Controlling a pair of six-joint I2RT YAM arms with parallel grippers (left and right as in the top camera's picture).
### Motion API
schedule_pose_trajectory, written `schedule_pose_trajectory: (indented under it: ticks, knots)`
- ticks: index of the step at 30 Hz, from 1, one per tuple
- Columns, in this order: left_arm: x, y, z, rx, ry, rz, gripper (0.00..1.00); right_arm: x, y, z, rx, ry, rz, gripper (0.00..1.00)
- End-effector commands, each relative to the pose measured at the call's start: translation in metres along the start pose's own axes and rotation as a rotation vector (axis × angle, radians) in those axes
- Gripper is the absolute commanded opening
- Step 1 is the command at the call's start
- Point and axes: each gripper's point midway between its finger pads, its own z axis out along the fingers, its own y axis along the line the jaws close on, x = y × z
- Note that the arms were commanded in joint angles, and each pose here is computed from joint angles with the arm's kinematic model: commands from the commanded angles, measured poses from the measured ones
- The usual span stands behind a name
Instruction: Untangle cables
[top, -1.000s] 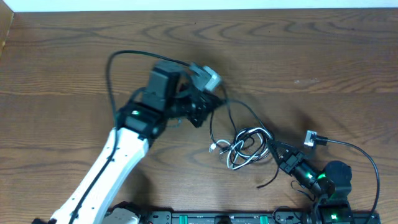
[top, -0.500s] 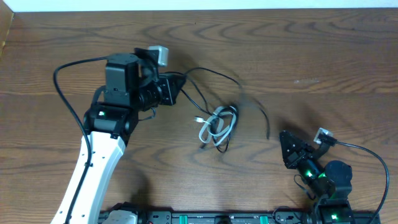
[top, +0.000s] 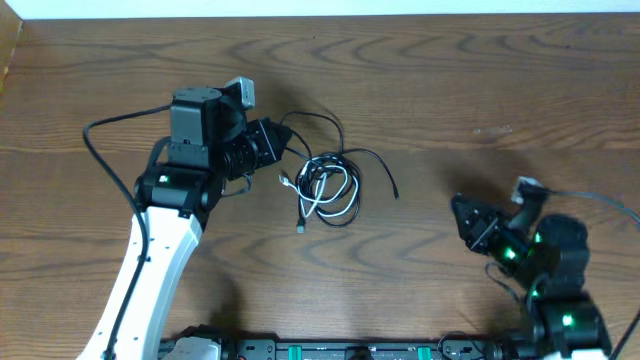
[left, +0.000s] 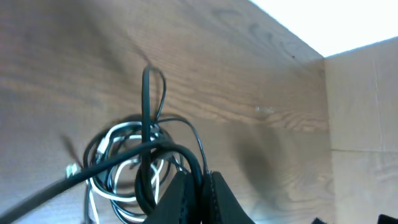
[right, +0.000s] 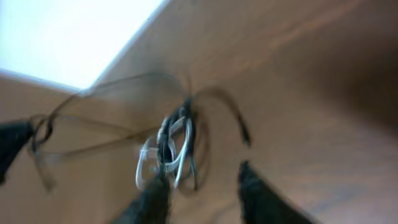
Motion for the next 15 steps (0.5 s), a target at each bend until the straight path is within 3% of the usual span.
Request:
schedule_pose_trajectory:
  ticks: [1, 2, 3, 5, 8, 15]
  knots:
    - [0.002, 0.013, 0.013, -0.037, 0.030, -0.176, 0.08, 0.020, 0.045, 0.006, -0.191, 0.218, -0.053, 0.50]
    - [0.004, 0.016, 0.017, -0.046, 0.040, -0.221, 0.08, 0.025, 0.052, 0.010, -0.232, 0.260, -0.055, 0.53]
    - [0.006, 0.022, 0.024, -0.062, 0.054, -0.310, 0.07, 0.033, 0.056, 0.018, -0.256, 0.313, -0.055, 0.63]
    - [0.008, 0.027, 0.030, -0.079, 0.066, -0.404, 0.08, 0.042, 0.052, 0.028, -0.241, 0.357, -0.049, 0.67]
    - [0.009, 0.035, 0.037, -0.105, 0.072, -0.507, 0.08, 0.059, 0.050, 0.043, -0.230, 0.430, -0.048, 0.67]
    - [-0.003, 0.053, 0.039, -0.184, -0.015, -0.505, 0.08, 0.085, 0.064, 0.081, -0.262, 0.474, -0.151, 0.68]
